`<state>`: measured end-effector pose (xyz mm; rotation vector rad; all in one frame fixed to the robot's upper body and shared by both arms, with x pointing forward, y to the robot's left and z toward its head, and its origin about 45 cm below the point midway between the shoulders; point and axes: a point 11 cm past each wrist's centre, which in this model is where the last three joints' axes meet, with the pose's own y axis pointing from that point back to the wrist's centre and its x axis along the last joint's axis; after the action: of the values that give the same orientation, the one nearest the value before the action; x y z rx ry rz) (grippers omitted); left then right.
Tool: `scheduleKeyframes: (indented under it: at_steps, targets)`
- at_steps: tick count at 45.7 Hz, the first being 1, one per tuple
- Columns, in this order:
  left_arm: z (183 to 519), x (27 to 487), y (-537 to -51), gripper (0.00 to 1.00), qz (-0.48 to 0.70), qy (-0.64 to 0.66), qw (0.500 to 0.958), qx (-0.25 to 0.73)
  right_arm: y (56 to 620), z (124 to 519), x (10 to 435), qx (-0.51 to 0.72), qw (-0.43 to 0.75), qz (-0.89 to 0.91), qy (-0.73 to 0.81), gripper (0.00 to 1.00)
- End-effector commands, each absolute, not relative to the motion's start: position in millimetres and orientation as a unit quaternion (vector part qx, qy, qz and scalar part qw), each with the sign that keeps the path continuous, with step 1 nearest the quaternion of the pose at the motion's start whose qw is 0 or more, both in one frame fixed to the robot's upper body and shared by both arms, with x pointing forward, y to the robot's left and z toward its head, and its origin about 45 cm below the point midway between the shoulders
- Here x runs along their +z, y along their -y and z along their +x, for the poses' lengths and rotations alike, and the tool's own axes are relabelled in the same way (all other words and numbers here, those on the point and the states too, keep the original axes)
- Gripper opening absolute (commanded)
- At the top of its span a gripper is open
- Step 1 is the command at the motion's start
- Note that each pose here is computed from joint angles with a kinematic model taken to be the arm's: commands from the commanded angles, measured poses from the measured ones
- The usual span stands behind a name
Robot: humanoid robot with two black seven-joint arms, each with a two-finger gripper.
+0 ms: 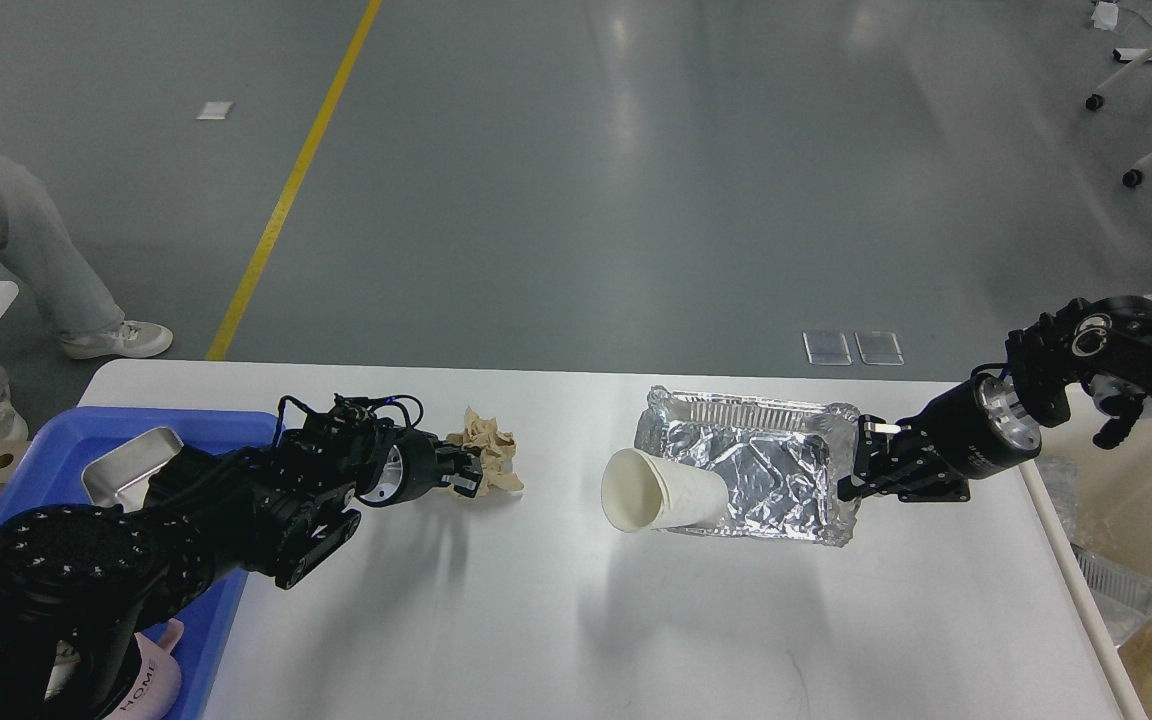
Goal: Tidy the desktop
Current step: 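Lift the crumpled paper with the left gripper over the foil tray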
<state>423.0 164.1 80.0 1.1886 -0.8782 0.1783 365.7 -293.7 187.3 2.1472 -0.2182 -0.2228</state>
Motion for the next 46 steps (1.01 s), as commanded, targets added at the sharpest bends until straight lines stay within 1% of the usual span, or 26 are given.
scheduleKeyframes:
  at_steps: [1, 8, 13, 16, 17, 23, 29, 36, 46]
  targets:
    - [449, 121, -150, 0.00, 0.520, 0.397, 0.750, 0.100, 294, 365, 187, -0.092, 0.467, 0.875, 0.088, 0.00]
    - [480, 187, -127, 0.00, 0.488, 0.407, 0.763, 0.119, 292, 365, 187, -0.092, 0.467, 0.875, 0.085, 0.00]
    - [496, 236, -109, 0.00, 0.466, 0.420, 0.768, 0.124, 291, 365, 185, -0.092, 0.468, 0.875, 0.083, 0.00]
    - [502, 265, -95, 0.00, 0.455, 0.428, 0.771, 0.124, 290, 365, 185, -0.091, 0.467, 0.875, 0.082, 0.00]
    - [504, 287, -84, 0.00, 0.446, 0.430, 0.776, 0.122, 290, 365, 185, -0.092, 0.468, 0.875, 0.082, 0.00]
    - [502, 328, -60, 0.01, 0.429, 0.439, 0.782, 0.104, 287, 365, 184, -0.091, 0.467, 0.876, 0.079, 0.00]
    - [496, 352, -47, 0.01, 0.424, 0.451, 0.781, 0.082, 287, 365, 184, -0.091, 0.467, 0.876, 0.079, 0.00]
    - [483, 358, -42, 0.01, 0.415, 0.437, 0.796, 0.053, 287, 366, 185, -0.090, 0.466, 0.876, 0.080, 0.00]
    - [454, 381, -16, 0.02, 0.379, 0.453, 0.807, 0.013, 287, 366, 185, -0.090, 0.466, 0.876, 0.080, 0.00]
